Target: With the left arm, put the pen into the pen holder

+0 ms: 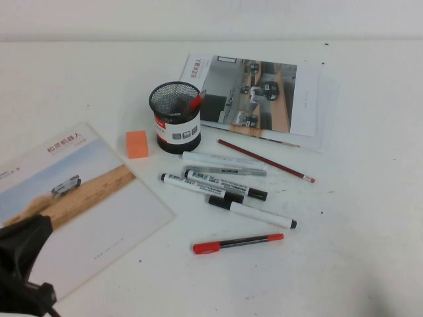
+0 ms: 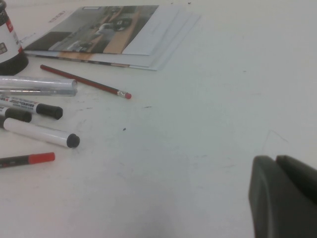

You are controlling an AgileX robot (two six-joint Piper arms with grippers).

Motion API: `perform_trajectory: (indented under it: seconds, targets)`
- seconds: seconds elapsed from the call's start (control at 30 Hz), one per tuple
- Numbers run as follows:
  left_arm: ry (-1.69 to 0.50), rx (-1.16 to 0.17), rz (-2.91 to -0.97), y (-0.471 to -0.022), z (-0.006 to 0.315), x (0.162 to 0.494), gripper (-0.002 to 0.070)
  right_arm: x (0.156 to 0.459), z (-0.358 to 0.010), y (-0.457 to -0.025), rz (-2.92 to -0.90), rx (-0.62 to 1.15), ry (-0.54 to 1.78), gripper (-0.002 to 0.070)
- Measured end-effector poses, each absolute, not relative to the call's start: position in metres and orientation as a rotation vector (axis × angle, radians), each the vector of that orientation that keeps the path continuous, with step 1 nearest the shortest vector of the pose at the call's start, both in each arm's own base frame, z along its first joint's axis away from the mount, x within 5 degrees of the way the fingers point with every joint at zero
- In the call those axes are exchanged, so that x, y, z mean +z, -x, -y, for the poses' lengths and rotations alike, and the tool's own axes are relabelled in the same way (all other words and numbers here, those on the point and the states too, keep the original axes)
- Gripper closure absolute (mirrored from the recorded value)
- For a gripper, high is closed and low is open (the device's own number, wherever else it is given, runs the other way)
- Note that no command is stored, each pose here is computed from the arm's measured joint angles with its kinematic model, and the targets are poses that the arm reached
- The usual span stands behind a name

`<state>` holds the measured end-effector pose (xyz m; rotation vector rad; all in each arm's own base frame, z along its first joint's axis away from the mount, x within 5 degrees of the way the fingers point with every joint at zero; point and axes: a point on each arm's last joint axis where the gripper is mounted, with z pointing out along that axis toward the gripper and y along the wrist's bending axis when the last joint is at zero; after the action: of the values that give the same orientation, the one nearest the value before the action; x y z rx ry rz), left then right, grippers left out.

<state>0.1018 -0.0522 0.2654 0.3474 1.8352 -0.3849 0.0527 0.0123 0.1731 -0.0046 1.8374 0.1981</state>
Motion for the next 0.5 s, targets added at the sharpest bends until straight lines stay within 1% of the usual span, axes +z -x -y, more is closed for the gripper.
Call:
perform_trajectory:
  seconds: [0.3, 0.4, 0.5]
  targets:
    - [-0.348, -0.364, -1.816, -0.095, 0.047, 0.267, 0.0676, 0.173, -0.012, -0.053, -1.837, 0.198, 0.005, 0.0698]
    - [-0.297, -0.338, -1.749, -0.085, 0.036, 0.27, 0.0676, 0.173, -0.012, -0.053, -1.837, 0.198, 0.005, 0.0698]
    - [-0.245, -0.273, -1.67, -0.073, 0.025, 0.269, 0.0676, 0.173, -0.012, -0.053, -1.837, 0.201, 0.003, 0.0698]
